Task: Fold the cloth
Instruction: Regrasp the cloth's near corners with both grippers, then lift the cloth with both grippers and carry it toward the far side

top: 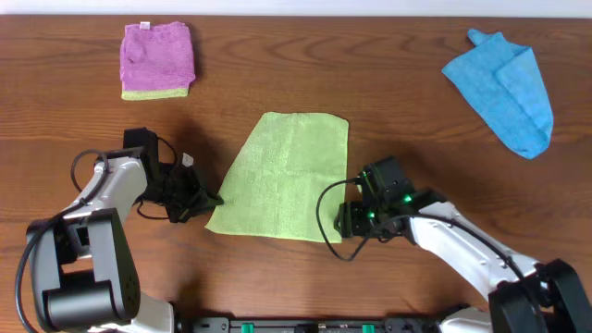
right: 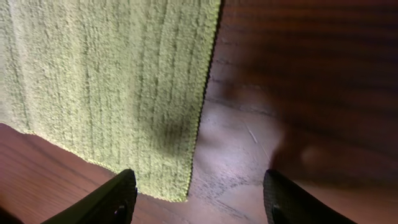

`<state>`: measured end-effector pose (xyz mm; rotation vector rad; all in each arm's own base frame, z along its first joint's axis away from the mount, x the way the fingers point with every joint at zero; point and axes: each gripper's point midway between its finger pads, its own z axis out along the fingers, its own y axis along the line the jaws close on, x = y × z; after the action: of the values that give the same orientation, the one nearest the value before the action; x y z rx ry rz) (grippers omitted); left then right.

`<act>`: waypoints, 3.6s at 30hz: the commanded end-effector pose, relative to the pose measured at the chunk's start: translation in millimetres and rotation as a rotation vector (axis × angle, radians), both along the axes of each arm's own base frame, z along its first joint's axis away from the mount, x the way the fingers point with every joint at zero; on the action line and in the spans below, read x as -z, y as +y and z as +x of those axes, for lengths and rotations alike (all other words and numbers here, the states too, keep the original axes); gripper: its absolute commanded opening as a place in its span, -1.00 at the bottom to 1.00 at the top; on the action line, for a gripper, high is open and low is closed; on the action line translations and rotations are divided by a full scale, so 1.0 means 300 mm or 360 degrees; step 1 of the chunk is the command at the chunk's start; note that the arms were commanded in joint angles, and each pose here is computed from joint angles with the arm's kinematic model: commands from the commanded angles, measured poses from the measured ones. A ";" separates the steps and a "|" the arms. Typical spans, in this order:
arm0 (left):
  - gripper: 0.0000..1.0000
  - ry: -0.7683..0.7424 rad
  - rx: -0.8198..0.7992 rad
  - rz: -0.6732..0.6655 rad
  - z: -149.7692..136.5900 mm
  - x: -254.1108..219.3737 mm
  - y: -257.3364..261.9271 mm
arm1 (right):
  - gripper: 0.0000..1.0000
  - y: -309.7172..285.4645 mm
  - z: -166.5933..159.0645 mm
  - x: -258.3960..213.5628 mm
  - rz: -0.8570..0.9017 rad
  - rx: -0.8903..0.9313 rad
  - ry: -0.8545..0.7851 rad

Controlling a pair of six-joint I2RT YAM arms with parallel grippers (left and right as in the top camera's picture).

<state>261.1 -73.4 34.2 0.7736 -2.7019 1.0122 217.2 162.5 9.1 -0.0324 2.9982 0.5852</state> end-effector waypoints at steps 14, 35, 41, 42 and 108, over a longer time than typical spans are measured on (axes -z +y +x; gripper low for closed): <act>-0.88 -0.0054 0.0016 0.0004 0.014 -0.019 0.004 | 0.30 0.062 -0.024 0.063 0.0077 -0.0050 0.0091; -0.88 -0.0081 0.0004 -0.0148 0.022 -0.059 -0.036 | -0.97 0.007 0.037 -0.013 -0.0064 -0.0043 -0.0034; -0.88 -0.0119 0.0007 -0.0242 0.028 -0.097 -0.063 | -0.96 -0.057 0.110 -0.193 -0.0101 -0.0040 -0.0253; -0.88 -0.0122 0.0011 -0.0262 0.028 -0.103 -0.071 | -0.96 -0.061 0.112 -0.209 -0.0095 -0.0037 -0.0273; -0.88 -0.1327 -0.0389 -0.0051 0.729 -0.709 -0.251 | -0.97 -0.074 0.913 -0.794 -0.0174 0.0065 -0.1312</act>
<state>472.1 -154.9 223.8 0.8105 -3.2440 1.7039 479.2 143.3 238.4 -0.1398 2.2437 0.3344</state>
